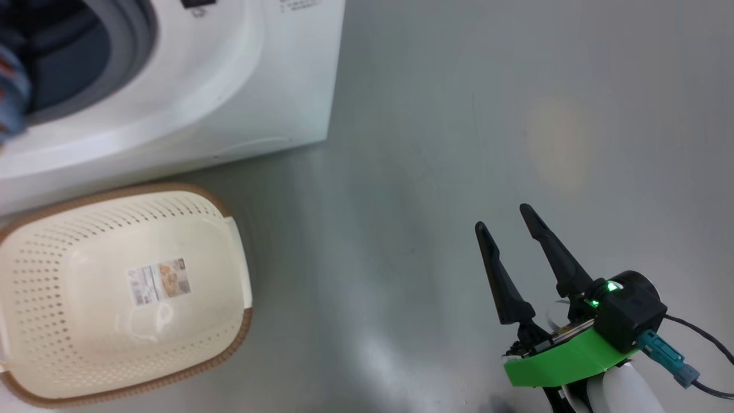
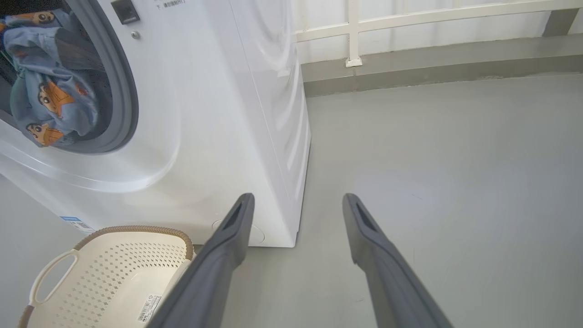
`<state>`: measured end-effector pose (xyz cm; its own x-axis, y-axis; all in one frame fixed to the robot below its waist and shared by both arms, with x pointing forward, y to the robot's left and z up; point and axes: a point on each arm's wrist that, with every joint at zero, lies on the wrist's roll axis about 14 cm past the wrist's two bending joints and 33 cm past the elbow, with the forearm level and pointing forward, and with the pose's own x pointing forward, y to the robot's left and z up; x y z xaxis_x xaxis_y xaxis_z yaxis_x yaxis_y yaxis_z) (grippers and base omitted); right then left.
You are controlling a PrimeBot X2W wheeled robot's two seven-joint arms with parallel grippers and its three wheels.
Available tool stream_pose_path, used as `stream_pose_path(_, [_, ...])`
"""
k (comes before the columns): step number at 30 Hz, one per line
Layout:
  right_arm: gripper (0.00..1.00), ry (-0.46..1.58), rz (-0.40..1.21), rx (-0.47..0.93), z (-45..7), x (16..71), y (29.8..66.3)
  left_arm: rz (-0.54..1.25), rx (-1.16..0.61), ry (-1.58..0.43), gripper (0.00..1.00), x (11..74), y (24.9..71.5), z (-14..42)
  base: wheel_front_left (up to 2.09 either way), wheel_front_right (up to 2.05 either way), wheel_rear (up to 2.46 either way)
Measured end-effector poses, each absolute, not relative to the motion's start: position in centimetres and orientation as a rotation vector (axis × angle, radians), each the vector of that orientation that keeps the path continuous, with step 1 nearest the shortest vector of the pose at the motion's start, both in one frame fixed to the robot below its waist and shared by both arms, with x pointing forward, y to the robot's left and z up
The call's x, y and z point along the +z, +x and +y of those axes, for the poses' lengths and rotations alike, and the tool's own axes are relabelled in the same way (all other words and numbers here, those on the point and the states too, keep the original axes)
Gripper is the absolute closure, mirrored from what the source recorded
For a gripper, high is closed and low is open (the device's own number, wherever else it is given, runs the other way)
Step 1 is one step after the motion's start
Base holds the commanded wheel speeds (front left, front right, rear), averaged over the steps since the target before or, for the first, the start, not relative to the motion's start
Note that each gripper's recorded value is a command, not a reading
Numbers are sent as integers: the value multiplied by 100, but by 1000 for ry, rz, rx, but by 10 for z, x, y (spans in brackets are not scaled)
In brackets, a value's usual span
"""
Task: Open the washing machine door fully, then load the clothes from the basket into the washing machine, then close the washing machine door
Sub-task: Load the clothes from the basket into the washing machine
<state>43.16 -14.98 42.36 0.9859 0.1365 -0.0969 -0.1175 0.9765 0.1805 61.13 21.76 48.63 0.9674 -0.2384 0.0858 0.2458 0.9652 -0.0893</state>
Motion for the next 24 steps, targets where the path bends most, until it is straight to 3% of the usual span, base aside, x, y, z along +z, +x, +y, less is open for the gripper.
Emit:
stream_pose_path(13, [0,208,187,96,-156,392,433,-102,-254,-78,100,475,674,213,0,0,0])
stream_pose_path(24, [0,202,237,80,-160,373,430,51,-290,-78,100,408,688,198,0,0,0])
